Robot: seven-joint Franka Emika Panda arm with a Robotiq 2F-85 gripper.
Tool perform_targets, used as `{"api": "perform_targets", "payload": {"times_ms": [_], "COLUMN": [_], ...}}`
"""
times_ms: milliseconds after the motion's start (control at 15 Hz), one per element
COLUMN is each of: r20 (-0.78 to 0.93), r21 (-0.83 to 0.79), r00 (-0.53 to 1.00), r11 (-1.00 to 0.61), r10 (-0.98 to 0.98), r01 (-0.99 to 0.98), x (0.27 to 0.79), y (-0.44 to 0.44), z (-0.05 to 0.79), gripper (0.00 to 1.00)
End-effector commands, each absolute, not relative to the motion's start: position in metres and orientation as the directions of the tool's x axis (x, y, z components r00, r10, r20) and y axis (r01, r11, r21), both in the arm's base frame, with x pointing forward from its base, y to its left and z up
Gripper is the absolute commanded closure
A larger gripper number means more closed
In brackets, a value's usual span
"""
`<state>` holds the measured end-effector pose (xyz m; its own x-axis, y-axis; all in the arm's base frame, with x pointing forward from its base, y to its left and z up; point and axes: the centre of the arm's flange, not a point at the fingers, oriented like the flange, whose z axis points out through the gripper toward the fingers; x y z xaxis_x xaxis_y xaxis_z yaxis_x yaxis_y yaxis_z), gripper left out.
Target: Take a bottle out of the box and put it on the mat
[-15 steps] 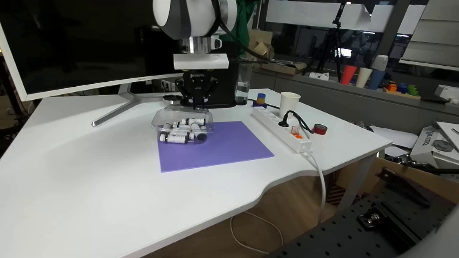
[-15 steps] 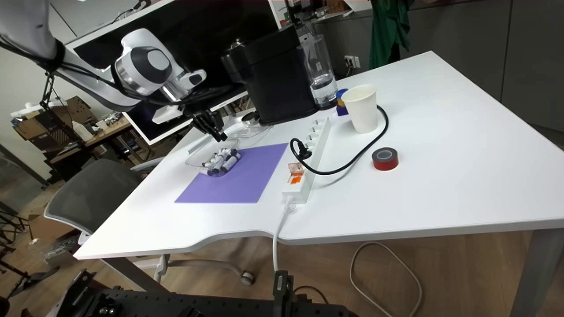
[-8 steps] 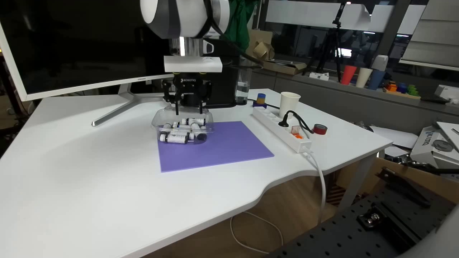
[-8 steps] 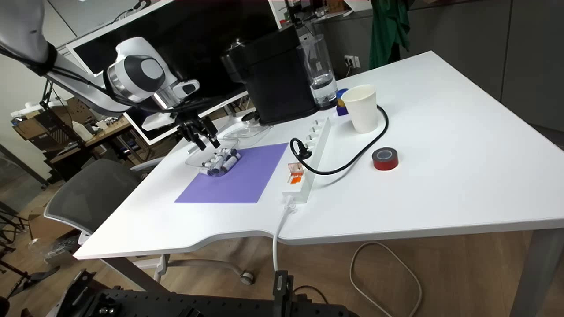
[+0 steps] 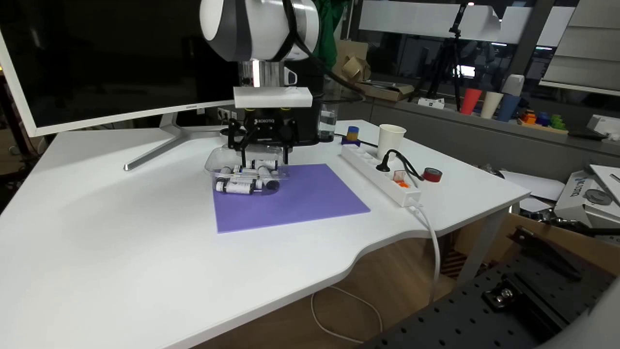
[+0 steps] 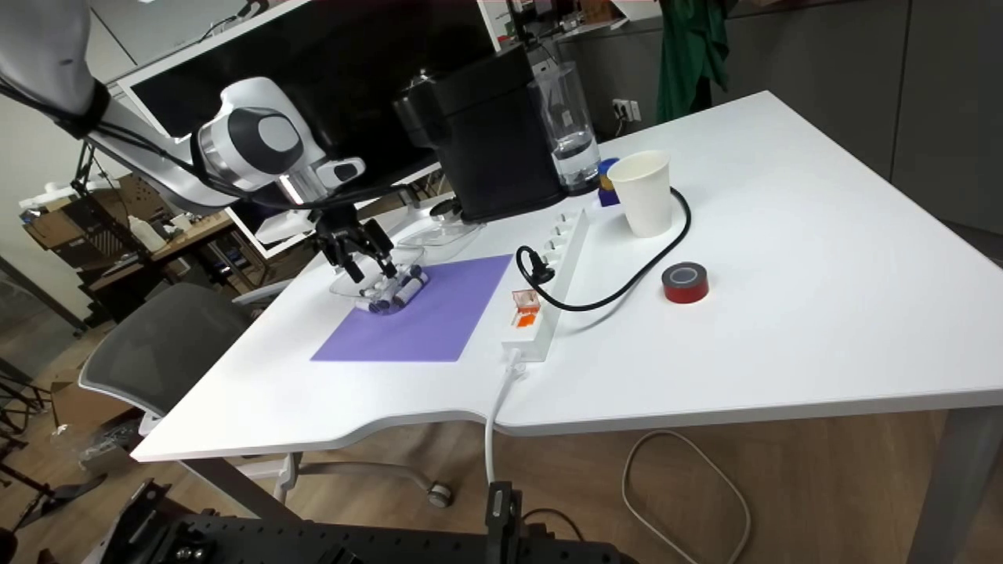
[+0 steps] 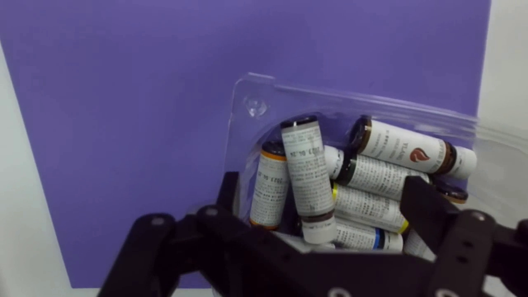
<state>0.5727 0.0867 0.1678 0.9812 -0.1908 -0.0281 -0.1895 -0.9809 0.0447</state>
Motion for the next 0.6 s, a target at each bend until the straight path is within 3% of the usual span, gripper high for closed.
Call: {"api": "perform_targets", "payload": {"times_ms": [0,533], "r20": [-0.06,-0.041], "r21": [0.025,-0.053], "r00": [0.98,0.992], "r11": [-0.981,-0.991], "r10": [-0.192,-0.121], "r01": [-0.191,-0.123], "x": [0.5666,0.5682], "y": [0.0841,0.0904], "z": [0.1658,0.1574], "gripper": [0.0,0.0]}}
